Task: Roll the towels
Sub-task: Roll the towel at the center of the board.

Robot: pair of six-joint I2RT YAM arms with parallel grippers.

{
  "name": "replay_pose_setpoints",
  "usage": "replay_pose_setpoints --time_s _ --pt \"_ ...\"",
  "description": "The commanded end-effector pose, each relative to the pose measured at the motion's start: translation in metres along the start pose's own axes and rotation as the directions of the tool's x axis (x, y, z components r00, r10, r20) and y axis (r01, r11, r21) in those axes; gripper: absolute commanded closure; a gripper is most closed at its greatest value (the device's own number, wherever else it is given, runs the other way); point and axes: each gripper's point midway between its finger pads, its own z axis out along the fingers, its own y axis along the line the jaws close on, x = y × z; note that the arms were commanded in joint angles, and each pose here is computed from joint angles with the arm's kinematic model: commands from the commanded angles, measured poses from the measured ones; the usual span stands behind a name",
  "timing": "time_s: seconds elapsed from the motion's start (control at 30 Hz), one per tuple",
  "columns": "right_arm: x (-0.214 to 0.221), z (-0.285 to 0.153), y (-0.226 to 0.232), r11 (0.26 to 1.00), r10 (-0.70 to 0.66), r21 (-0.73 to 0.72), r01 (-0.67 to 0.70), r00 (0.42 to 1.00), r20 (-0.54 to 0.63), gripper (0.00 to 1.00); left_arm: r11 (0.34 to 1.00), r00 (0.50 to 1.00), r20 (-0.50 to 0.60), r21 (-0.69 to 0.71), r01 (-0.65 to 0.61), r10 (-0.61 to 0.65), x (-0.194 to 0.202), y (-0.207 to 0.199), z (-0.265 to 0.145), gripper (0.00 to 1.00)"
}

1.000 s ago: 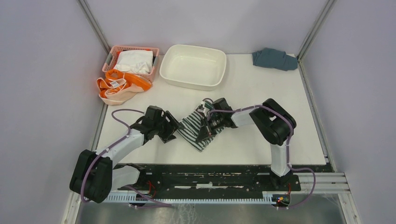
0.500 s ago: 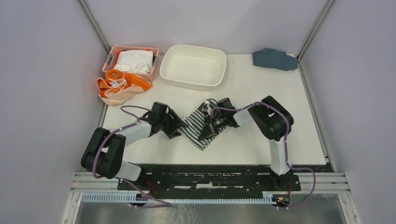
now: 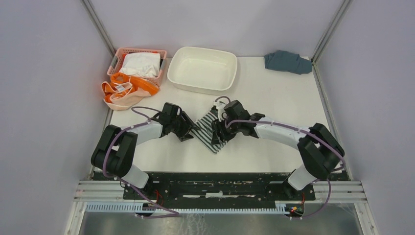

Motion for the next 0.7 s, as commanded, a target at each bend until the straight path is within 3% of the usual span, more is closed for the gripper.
replay_pose_setpoints --time_s 0.0,0.27,0.67 --pt "-0.017 -0.026 -0.001 0.918 -0.266 0.318 0.236 0.963 0.054 0.39 0.983 1.0 0.031 -0.183 0.01 -0.005 0.001 0.045 0.009 0.35" --pt "-0.025 -0.006 0.032 0.794 -0.488 0.427 0.433 0.873 0.021 0.41 0.981 0.999 0.032 -0.193 0.002 0.004 0.002 0.045 0.009 0.34" --pt "-0.004 0.034 -0.014 0.667 -0.491 0.557 0.495 0.854 -0.17 0.39 0.976 0.999 0.028 -0.219 -0.017 0.023 0.001 0.05 0.012 0.32"
